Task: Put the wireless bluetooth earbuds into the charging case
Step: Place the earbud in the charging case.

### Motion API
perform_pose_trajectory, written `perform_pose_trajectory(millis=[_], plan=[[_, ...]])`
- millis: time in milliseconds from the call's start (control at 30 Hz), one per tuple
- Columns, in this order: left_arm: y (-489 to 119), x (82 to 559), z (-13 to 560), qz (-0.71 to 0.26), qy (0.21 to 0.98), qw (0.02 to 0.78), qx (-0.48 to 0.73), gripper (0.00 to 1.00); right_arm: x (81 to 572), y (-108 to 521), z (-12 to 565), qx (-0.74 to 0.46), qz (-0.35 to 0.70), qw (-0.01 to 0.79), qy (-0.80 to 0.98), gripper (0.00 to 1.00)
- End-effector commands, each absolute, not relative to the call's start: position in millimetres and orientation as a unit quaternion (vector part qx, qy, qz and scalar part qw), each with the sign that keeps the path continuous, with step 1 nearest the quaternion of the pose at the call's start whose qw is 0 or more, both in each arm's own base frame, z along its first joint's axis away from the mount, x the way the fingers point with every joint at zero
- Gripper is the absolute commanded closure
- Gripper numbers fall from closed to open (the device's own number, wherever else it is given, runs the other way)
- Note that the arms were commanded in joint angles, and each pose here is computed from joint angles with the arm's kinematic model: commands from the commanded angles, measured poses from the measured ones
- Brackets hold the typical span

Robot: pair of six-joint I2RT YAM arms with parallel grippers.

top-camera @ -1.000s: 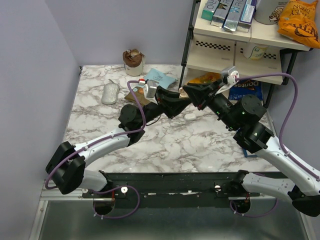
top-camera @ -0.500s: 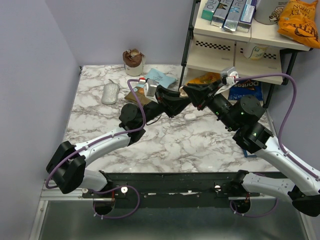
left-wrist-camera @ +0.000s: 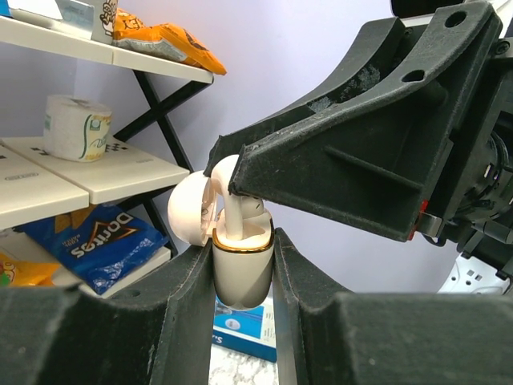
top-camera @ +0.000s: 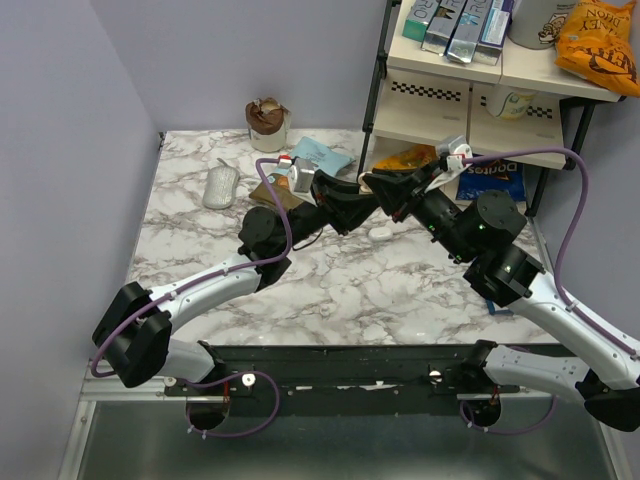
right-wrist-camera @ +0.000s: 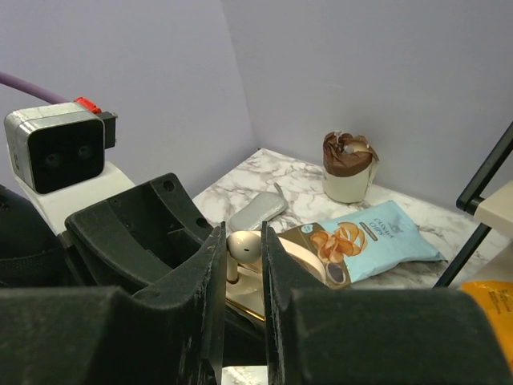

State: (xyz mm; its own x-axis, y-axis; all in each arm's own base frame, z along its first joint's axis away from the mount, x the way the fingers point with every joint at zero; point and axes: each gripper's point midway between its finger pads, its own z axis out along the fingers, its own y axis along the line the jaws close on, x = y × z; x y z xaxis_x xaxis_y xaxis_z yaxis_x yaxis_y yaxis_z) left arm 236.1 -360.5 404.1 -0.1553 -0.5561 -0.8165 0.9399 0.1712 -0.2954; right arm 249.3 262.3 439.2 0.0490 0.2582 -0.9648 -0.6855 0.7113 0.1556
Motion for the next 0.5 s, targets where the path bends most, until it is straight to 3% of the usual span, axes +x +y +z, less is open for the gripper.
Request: perform_pose_trajectory(millis=[0,100,133,233,467], plan=[[-354,236,426,-0.604,0.431,0.637,0.205,1.0,243,267,439,-0.202,0.335,0.698,0.6,0.99],[-352,236,428,-0.601,0.428,0.642,0.206,1.0,242,266,438,-0.206,0.333,0.697,0.601,0.98],[-352,236,427,-0.601,0.429,0.643,0.207,1.0,242,265,437,-0.205,0.331,0.697,0.603,0.87],[-352,235,426,-0.599,0.426,0.645,0.21,1.0,244,261,439,-0.197,0.325,0.698,0.607,0.7],[-351,233,426,-0.595,0.422,0.649,0.215,1.0,248,253,451,-0.173,0.315,0.708,0.608,0.52]])
